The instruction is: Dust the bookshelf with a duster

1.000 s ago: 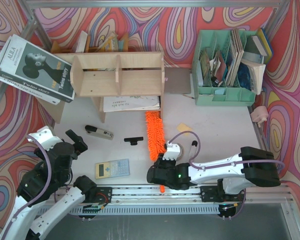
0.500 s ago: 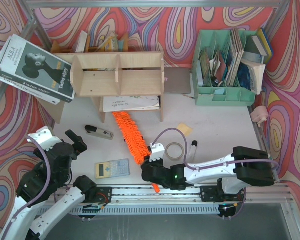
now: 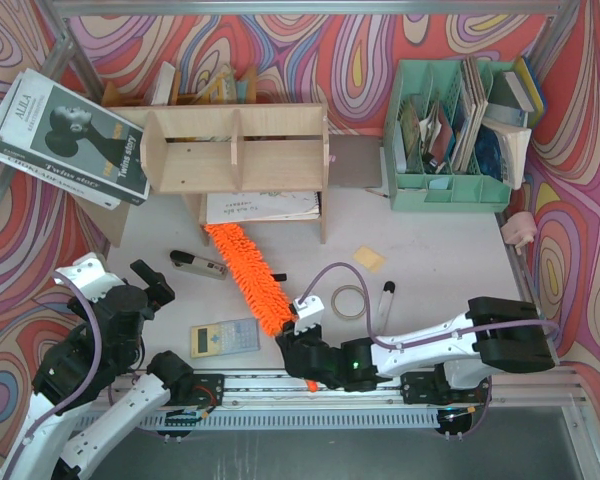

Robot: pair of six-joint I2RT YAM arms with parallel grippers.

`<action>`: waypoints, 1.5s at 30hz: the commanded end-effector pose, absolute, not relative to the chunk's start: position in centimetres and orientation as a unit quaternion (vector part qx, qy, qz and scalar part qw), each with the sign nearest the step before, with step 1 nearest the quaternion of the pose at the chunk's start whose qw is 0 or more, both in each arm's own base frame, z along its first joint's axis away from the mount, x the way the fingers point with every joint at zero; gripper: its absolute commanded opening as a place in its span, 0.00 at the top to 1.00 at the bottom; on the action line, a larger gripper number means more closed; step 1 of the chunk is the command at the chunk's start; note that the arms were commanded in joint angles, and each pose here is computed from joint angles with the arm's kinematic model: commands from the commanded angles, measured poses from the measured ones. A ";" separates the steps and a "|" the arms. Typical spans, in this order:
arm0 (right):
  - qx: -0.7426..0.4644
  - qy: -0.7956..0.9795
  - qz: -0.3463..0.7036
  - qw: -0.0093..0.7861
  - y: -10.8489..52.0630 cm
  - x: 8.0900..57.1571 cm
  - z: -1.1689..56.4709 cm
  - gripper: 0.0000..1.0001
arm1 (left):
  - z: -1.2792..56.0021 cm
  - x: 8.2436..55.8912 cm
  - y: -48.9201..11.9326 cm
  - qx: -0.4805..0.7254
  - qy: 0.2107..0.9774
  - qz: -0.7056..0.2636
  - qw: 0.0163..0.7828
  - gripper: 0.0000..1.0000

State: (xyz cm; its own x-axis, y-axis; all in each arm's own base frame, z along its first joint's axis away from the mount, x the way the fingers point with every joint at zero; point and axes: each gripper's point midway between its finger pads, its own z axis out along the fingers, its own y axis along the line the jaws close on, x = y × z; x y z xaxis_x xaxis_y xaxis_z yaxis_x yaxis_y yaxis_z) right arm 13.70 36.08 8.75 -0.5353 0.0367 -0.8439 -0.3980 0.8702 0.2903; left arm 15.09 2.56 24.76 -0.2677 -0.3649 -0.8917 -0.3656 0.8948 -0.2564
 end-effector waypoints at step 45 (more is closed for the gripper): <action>-0.124 0.879 0.198 0.417 38.1 14.0 6.9 1.00 | 24.9 15.0 2.7 -0.227 0.793 0.000 0.565 0.02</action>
State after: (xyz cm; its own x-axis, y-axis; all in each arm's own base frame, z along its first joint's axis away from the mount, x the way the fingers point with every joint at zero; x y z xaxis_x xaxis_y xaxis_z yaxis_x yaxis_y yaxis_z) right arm 14.31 36.53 5.78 -0.6045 -0.0820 -0.7924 -0.3808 0.9034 0.1970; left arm 15.09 2.56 24.76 -0.2677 -0.3649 -0.8917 -0.3656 0.8948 -0.2564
